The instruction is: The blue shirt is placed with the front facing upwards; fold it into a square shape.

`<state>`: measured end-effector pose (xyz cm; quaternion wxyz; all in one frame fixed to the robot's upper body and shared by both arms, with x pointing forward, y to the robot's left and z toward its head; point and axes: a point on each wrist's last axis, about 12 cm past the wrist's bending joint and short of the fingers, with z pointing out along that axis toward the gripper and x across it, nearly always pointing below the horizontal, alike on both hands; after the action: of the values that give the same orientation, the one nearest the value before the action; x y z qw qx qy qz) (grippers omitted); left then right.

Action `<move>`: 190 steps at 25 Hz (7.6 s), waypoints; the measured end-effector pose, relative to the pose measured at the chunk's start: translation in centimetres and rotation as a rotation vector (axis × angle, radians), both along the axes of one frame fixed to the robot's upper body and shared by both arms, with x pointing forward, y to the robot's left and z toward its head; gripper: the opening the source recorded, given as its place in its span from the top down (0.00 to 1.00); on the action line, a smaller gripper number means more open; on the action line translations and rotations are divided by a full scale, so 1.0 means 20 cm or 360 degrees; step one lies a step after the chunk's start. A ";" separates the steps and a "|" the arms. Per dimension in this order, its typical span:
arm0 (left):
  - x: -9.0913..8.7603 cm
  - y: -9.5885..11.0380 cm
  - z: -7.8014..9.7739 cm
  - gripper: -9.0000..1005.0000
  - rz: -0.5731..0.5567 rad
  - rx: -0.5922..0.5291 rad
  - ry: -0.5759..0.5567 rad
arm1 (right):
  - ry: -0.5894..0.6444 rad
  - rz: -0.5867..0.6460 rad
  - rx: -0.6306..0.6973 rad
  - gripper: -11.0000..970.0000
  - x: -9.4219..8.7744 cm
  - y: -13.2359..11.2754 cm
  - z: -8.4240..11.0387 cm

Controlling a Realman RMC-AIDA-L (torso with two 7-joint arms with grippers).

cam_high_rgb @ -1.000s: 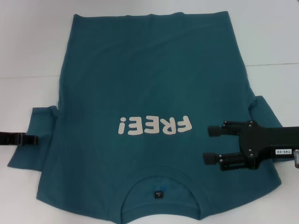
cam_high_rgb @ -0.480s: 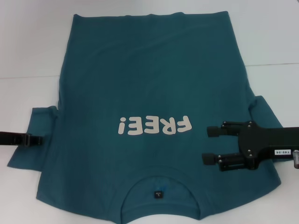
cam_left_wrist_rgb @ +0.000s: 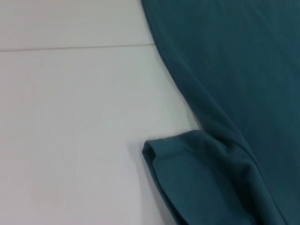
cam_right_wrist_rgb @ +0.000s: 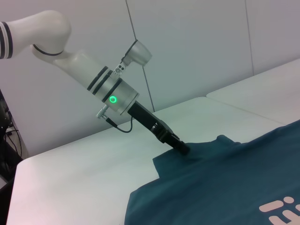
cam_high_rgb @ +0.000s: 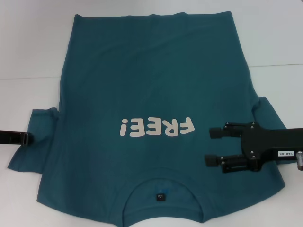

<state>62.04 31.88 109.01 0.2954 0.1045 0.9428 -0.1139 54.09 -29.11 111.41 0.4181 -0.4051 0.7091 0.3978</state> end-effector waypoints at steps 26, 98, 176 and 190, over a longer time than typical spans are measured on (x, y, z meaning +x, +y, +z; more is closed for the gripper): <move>0.11 0.02 0.15 0.96 -0.0114 0.0104 -0.0072 | -0.0008 -0.0003 -0.0005 0.07 0.01 0.00 0.01; 0.04 -0.59 0.30 0.86 -0.0277 -0.0012 0.0212 | 0.0092 0.0076 -0.0141 0.07 -0.03 0.02 -0.07; -0.33 -0.41 -0.06 0.09 -0.1065 -0.0652 -0.0708 | 0.1219 -0.1531 -0.0433 0.08 0.29 -0.50 -0.01; -0.34 -0.42 -0.07 0.09 -0.1087 -0.0641 -0.0679 | 0.1237 -0.1524 -0.0414 0.08 0.29 -0.48 -0.05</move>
<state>55.28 23.48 107.54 0.4430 0.3712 0.7313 -0.3621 59.97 -38.63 110.48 0.2090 0.0839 0.9546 0.1952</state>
